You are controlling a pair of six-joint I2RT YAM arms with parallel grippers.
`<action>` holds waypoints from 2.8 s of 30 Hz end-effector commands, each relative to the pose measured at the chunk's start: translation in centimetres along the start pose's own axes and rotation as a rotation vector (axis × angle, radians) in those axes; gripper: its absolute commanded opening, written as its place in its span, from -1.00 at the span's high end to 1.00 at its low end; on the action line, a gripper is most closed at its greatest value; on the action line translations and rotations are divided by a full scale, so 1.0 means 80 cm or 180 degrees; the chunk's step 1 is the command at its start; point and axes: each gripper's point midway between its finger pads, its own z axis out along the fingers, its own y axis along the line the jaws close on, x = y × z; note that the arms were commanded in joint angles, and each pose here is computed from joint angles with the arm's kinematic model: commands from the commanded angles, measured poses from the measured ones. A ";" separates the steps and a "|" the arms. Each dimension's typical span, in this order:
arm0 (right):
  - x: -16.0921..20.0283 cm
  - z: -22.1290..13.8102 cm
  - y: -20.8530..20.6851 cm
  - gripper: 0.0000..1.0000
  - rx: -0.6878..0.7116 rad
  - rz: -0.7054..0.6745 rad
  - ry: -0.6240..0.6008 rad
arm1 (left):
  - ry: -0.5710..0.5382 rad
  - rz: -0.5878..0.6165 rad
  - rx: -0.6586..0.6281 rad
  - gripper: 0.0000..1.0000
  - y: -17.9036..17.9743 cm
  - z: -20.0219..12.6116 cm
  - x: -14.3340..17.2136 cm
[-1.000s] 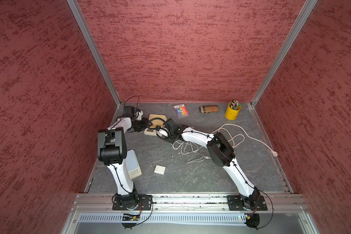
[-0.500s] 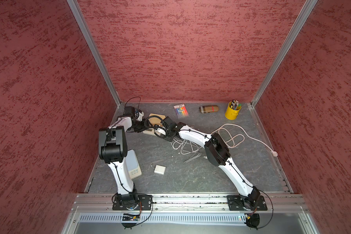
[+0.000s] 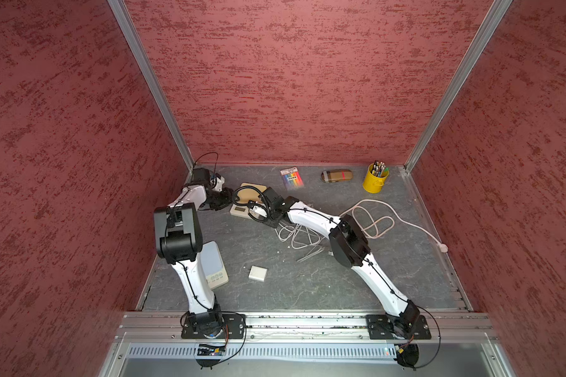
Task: Charge the electronic scale
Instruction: Insert the charging cable into the electronic scale.
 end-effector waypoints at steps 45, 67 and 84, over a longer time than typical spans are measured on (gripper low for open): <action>-0.006 0.010 0.058 1.00 -0.0590 -0.0186 -0.0040 | 0.0777 -0.0296 0.0188 -0.14 -0.004 0.067 0.087; -0.041 -0.022 0.037 1.00 -0.0413 0.0232 -0.0366 | 0.1052 -0.0222 0.0498 -0.03 -0.066 0.059 0.151; -0.066 -0.059 0.079 1.00 -0.0916 0.0116 -0.1119 | 0.1208 -0.0221 0.0656 0.04 -0.080 0.058 0.183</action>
